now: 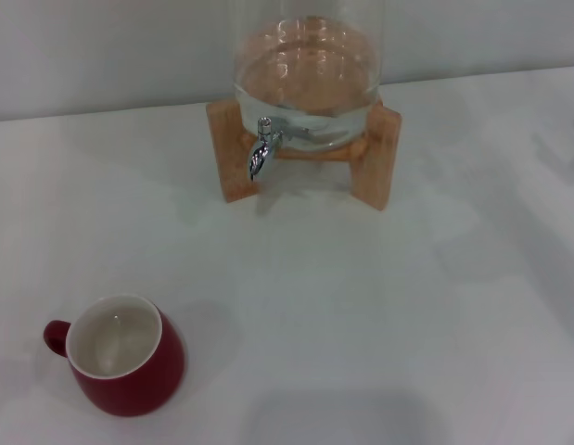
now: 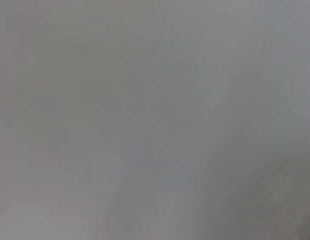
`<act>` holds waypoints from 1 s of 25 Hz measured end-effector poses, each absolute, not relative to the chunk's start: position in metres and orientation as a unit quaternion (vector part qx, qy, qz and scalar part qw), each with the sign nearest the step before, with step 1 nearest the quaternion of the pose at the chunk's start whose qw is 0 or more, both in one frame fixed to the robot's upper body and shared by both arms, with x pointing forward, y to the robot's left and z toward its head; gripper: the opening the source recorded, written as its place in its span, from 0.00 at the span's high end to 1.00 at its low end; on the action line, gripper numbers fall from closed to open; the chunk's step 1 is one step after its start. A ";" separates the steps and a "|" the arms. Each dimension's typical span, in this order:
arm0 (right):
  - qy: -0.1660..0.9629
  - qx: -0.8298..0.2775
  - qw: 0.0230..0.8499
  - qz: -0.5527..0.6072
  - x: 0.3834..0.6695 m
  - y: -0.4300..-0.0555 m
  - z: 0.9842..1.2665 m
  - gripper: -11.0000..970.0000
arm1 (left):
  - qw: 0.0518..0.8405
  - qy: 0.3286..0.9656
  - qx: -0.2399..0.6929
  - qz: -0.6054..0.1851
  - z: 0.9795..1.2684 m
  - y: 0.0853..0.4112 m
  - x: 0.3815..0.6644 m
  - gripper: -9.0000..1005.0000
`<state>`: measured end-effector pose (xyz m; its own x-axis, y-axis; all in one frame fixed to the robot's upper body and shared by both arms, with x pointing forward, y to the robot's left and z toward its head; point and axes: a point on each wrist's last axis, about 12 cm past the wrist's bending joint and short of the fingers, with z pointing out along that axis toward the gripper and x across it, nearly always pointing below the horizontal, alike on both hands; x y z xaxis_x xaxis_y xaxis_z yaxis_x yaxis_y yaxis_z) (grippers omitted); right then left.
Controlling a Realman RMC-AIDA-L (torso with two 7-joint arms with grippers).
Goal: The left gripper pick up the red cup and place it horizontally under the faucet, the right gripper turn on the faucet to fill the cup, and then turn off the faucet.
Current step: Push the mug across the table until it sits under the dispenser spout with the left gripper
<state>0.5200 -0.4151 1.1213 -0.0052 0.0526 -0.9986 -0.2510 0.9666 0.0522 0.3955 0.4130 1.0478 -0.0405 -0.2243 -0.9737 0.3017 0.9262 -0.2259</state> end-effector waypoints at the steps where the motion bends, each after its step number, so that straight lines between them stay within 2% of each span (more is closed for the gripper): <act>1: 0.701 -0.071 0.702 0.108 0.520 -0.415 1.121 0.18 | 0.692 0.696 0.028 -0.190 1.048 0.413 0.396 0.11; 25: 0.702 -0.068 0.700 0.107 0.519 -0.416 1.119 0.18 | 0.691 0.696 0.028 -0.191 1.047 0.412 0.396 0.11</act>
